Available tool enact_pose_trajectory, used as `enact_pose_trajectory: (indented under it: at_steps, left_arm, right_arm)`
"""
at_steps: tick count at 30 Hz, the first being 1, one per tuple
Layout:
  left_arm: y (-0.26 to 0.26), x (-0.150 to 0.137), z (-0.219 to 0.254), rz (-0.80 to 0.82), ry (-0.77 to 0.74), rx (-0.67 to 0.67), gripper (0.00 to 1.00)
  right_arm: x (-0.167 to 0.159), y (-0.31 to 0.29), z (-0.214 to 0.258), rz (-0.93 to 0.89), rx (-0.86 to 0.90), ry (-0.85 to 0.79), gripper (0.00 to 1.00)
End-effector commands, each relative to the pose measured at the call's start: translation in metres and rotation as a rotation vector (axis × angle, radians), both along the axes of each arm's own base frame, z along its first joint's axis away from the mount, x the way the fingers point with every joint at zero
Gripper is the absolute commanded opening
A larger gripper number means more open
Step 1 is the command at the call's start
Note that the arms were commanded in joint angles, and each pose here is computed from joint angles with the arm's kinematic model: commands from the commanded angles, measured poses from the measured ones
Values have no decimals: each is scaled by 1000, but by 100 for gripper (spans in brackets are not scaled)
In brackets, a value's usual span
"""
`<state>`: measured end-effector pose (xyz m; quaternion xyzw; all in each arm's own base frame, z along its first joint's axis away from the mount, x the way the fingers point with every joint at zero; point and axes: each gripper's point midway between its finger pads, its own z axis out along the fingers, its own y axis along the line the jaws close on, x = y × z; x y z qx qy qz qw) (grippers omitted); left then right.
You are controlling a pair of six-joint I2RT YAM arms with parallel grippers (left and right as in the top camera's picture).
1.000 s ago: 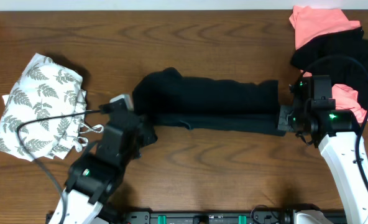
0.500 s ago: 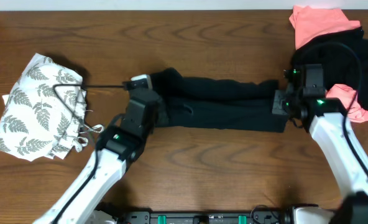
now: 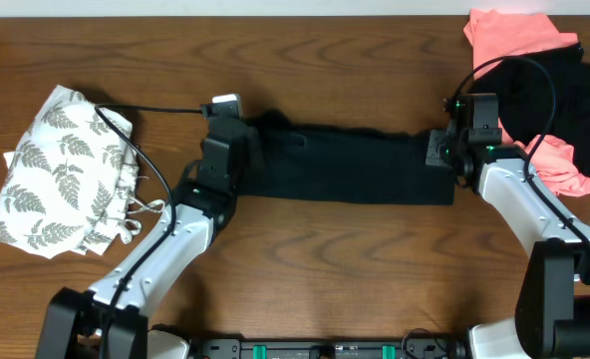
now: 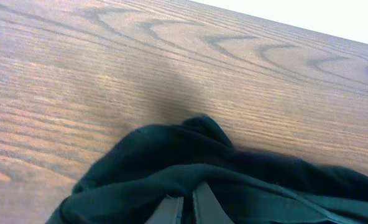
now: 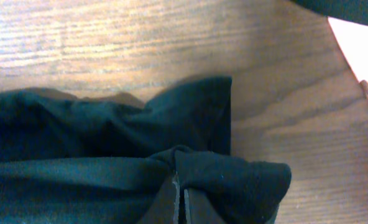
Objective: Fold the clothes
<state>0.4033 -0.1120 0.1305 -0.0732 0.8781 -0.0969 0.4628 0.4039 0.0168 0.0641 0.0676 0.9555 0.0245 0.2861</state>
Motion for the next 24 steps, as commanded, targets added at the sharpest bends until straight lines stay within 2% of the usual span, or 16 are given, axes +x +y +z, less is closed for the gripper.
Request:
enact_pose_trajectory:
  at_steps: [1,8,11,12,13,14,16,19,21,24]
  left_arm:
    - [13,12,0,29,-23,38,6]
    - [23,28,-11,61,-41,33,6]
    - [26,30,-11,69,-47,31,5]
    - [27,31,-10,72,-51,30,10]
    - [29,33,-6,77,-58,27,17]
    - [31,34,-2,81,-70,27,29]
    - [36,38,15,81,-107,40,39]
    - [46,37,41,86,-135,65,47]
    - [53,32,53,94,-125,74,50]
    - [54,17,58,79,-81,75,52]
  right_arm:
    - [9,-4,5,11,-31,-28,1]
    - [14,-4,8,10,-30,-52,2]
    - [13,-7,7,0,-45,-47,6]
    - [12,-10,6,-7,-57,-40,19]
    - [11,-13,5,-17,-71,-34,38]
    - [10,-15,5,-24,-81,-30,48]
    - [9,-18,5,-33,-94,-27,54]
    - [7,-21,4,-42,-109,-18,66]
    - [2,-21,1,-45,-106,6,78]
    - [-12,-21,-8,-79,-84,70,83]
